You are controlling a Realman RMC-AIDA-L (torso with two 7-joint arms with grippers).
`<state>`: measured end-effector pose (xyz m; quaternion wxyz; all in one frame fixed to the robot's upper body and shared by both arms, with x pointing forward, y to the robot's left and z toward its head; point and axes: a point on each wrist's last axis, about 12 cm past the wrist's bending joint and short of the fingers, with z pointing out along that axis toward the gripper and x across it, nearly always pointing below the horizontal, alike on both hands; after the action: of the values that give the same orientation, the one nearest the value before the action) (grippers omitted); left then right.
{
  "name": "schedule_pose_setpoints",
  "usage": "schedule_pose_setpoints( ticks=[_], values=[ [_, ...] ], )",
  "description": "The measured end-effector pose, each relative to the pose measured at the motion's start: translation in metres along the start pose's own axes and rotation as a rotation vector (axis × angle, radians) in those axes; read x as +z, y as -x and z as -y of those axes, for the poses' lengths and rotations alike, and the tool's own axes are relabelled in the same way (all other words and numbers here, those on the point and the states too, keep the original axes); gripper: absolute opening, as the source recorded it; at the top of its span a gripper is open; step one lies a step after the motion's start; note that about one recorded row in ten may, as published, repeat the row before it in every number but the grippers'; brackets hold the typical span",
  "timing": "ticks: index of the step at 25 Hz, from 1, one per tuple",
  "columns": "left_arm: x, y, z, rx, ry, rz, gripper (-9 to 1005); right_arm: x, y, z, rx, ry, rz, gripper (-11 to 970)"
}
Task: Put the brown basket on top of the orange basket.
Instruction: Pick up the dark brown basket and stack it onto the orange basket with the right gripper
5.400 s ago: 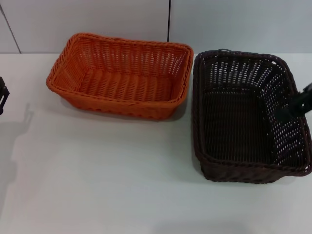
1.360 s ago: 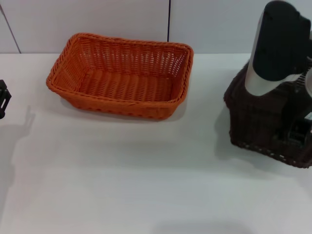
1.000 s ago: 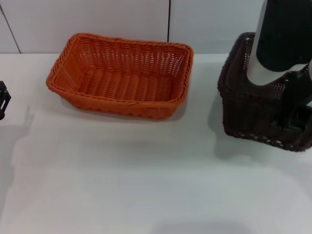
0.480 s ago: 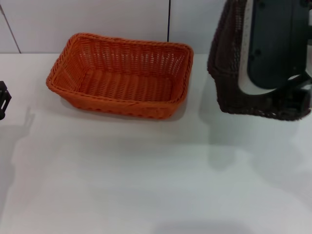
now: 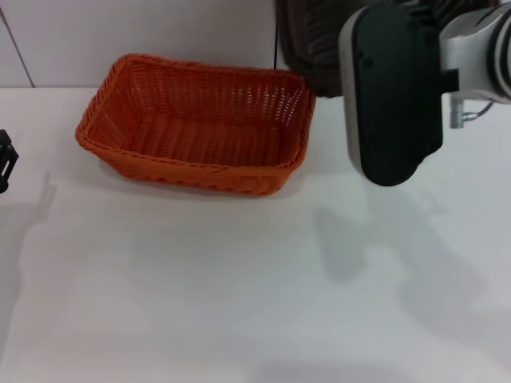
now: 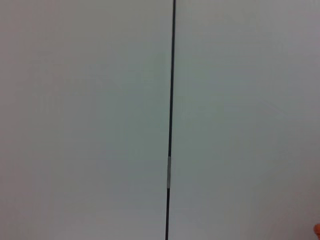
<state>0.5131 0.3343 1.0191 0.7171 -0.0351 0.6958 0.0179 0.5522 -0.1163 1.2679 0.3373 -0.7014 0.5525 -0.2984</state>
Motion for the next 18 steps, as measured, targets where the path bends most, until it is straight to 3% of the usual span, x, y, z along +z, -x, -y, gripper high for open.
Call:
schedule_pose_setpoints(
  ticks=[11,15,18],
  values=[
    [0.0,0.0,-0.002,-0.014,0.004,-0.002,799,0.009,0.017,-0.03,-0.193,-0.008,0.186,160],
    [-0.002,-0.001,-0.002,-0.015,0.007,-0.006,799,0.01,0.02,-0.042,-0.315,-0.071,0.314,159],
    [-0.004,-0.002,-0.003,-0.016,0.01,-0.01,799,0.011,0.02,-0.046,-0.34,-0.099,0.356,159]
  ],
)
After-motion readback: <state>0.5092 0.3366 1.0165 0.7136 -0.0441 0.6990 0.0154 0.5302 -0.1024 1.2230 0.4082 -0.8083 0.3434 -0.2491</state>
